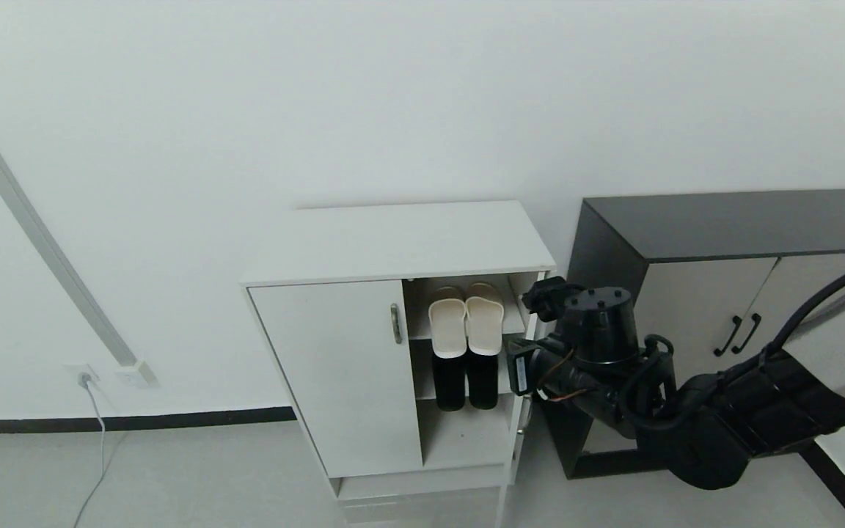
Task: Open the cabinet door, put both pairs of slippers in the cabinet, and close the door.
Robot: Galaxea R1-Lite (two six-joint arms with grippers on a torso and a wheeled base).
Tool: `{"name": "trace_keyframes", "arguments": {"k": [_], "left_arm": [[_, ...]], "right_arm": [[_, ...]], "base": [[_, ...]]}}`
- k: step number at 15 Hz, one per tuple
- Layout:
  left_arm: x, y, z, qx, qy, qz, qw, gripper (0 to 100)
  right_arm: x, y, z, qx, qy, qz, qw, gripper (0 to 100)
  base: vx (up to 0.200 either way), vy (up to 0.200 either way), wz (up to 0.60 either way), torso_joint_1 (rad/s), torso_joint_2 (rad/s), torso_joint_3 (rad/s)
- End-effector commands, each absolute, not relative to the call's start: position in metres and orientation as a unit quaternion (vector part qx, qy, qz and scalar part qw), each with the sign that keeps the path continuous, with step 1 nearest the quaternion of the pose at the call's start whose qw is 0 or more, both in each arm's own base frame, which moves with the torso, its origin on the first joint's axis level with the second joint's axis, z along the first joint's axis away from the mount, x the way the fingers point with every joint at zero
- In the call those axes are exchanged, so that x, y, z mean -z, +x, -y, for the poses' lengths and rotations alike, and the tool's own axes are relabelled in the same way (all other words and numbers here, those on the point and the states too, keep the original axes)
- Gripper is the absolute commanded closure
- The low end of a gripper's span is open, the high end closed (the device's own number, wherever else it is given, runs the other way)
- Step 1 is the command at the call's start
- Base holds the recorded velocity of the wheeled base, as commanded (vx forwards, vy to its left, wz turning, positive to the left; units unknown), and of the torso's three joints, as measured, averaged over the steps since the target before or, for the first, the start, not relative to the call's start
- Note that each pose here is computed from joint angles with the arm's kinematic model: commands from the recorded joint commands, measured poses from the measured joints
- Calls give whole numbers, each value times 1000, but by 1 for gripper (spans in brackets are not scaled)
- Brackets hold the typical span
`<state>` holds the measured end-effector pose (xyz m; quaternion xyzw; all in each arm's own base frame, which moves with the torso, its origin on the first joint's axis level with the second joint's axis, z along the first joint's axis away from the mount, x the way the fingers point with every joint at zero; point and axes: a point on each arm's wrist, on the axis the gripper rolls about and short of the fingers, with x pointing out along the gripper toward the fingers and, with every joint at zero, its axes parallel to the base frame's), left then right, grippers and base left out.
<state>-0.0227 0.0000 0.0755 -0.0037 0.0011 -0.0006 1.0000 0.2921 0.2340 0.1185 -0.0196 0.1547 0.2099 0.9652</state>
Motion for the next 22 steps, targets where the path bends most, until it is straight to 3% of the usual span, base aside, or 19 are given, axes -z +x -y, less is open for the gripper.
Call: {"name": "trace_keyframes", "arguments": {"k": [1,12,22], "left_arm": [[-76,-23,0,1,-4,-1,1000,100],[-76,-23,0,1,-4,-2,1000,100],[-76,-23,0,1,-4,-1,1000,100]], "right_arm": [[-115,291,-233,-219,-24,-154,963,100],[-99,283,-202,-195,-45,-168,965,100],[-74,311,-224,-202,-45,-176,963,100]], "base": [[0,0,0,0,0,0],[0,0,0,0,0,0],[0,0,0,0,0,0]]}}
